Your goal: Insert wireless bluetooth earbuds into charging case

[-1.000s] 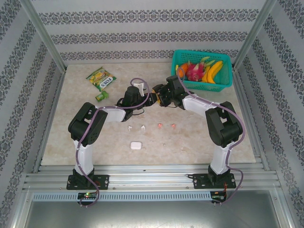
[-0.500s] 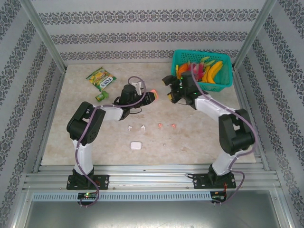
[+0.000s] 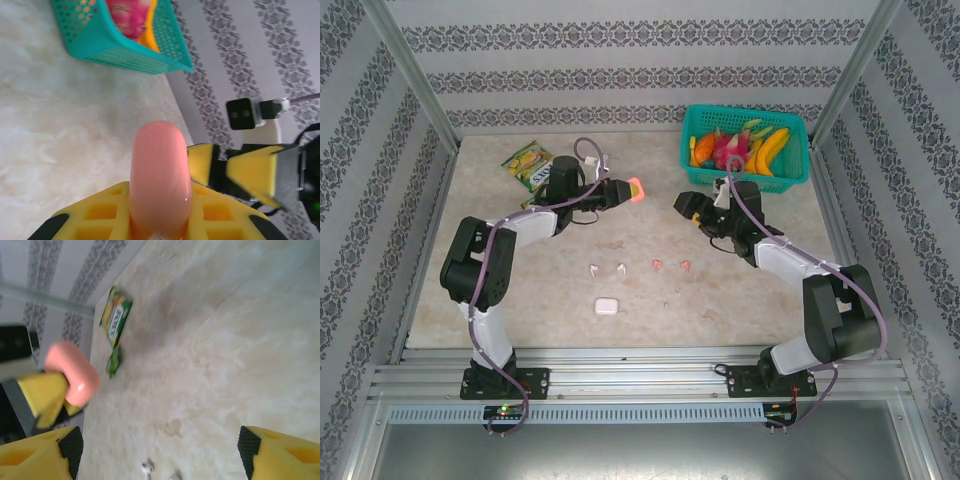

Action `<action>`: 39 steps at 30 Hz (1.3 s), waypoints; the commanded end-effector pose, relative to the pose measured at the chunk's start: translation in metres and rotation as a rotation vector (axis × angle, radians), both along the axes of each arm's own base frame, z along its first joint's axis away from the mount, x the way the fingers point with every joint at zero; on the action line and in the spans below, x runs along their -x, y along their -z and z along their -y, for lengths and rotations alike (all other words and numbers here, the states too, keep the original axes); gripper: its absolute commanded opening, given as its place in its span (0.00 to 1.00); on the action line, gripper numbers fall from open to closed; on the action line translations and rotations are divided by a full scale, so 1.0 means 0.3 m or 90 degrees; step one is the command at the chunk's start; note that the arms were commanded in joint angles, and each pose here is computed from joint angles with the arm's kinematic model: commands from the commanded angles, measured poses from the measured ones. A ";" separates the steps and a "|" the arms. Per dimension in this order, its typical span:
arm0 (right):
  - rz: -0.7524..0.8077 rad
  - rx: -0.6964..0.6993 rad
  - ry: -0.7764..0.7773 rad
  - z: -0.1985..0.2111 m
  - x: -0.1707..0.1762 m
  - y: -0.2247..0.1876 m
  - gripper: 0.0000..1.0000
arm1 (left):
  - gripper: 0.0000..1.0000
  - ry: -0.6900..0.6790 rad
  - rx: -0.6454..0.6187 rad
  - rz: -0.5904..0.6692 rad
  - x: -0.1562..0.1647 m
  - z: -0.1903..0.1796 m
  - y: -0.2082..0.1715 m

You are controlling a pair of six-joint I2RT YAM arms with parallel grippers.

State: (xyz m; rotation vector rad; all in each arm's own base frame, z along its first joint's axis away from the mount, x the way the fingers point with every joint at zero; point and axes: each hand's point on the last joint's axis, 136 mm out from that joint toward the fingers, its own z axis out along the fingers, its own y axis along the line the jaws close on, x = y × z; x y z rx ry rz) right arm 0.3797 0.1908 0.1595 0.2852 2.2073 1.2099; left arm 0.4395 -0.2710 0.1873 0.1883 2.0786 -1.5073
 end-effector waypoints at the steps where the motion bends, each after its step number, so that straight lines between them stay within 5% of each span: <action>1: 0.126 0.014 -0.097 -0.073 0.046 -0.096 0.81 | 0.04 0.070 0.018 0.029 0.063 0.020 -0.107; 26: 0.148 -0.025 -0.155 -0.244 -0.059 -0.179 0.73 | 0.04 0.116 0.020 0.032 0.121 0.045 -0.143; 39: 0.112 -0.025 -0.155 -0.263 -0.072 -0.101 0.69 | 0.03 0.115 0.021 0.045 0.124 0.050 -0.177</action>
